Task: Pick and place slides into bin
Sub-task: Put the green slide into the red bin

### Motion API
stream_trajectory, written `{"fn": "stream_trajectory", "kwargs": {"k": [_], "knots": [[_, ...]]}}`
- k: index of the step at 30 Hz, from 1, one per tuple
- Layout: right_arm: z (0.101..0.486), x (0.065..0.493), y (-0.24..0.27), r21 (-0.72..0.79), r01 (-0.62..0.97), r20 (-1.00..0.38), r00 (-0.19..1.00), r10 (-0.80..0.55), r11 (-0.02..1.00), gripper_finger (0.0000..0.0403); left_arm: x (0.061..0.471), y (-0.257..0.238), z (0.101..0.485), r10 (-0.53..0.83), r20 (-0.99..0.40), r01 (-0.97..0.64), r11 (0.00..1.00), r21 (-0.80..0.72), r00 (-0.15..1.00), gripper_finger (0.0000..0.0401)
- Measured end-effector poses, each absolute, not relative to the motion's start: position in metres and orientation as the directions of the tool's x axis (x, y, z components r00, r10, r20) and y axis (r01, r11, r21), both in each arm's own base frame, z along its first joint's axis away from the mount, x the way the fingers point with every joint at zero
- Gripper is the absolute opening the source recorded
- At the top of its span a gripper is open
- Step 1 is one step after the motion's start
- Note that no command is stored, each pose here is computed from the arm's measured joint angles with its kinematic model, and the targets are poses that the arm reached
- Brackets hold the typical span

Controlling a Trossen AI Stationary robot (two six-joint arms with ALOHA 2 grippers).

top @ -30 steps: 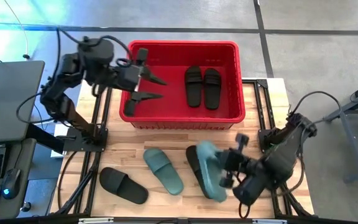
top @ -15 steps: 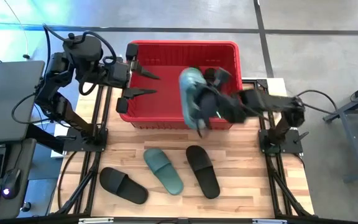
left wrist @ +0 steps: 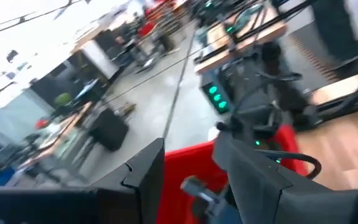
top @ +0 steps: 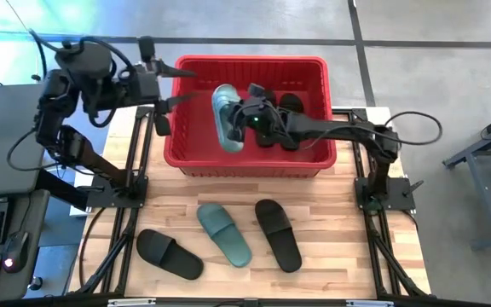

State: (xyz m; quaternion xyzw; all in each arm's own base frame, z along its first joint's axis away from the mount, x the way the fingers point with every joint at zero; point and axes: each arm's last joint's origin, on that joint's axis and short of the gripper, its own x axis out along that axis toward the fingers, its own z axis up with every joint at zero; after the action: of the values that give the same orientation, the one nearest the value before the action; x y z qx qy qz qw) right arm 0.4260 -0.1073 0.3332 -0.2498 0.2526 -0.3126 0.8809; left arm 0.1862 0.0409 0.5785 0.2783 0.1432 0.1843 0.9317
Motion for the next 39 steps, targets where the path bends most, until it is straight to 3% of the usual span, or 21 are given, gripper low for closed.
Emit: {"fn": "stream_trajectory", "kwargs": {"k": [5, 10, 16, 22, 26, 33, 39], "knots": [[0.283, 0.441, -0.143, -0.551, 0.407, -0.287, 0.728, -0.623, 0.729, 0.0, 0.181, 0.04, 0.578, 0.439, -0.175, -0.262, 0.762, 0.593, 0.882, 0.0156], [0.246, 0.456, -0.183, -0.544, 0.447, -0.309, 0.679, -0.666, 0.71, 0.0001, 0.182, 0.041, 0.573, 0.439, -0.221, -0.218, 0.748, 0.627, 0.871, 0.0156], [0.201, 0.478, -0.215, -0.478, 0.421, -0.373, 0.698, -0.611, 0.771, 0.0034, 0.183, 0.041, 0.565, 0.435, -0.298, -0.169, 0.759, 0.629, 0.85, 0.0156], [0.198, 0.502, -0.217, -0.484, 0.374, -0.423, 0.691, -0.585, 0.791, 0.0102, 0.182, 0.041, 0.556, 0.43, -0.383, -0.114, 0.773, 0.624, 0.818, 0.0156], [0.219, 0.507, -0.221, -0.452, 0.405, -0.407, 0.699, -0.588, 0.794, 0.015, 0.181, 0.04, 0.554, 0.427, -0.41, -0.115, 0.792, 0.6, 0.806, 0.0156], [0.25, 0.502, -0.224, -0.253, 0.423, -0.511, 0.706, -0.491, 0.87, 0.0217, 0.178, 0.04, 0.548, 0.422, -0.466, -0.118, 0.826, 0.551, 0.777, 0.0156], [0.266, 0.493, -0.212, 0.011, 0.38, -0.648, 0.707, -0.283, 0.925, 0.0227, 0.176, 0.039, 0.544, 0.416, -0.502, -0.122, 0.847, 0.517, 0.758, 0.0156]]}}
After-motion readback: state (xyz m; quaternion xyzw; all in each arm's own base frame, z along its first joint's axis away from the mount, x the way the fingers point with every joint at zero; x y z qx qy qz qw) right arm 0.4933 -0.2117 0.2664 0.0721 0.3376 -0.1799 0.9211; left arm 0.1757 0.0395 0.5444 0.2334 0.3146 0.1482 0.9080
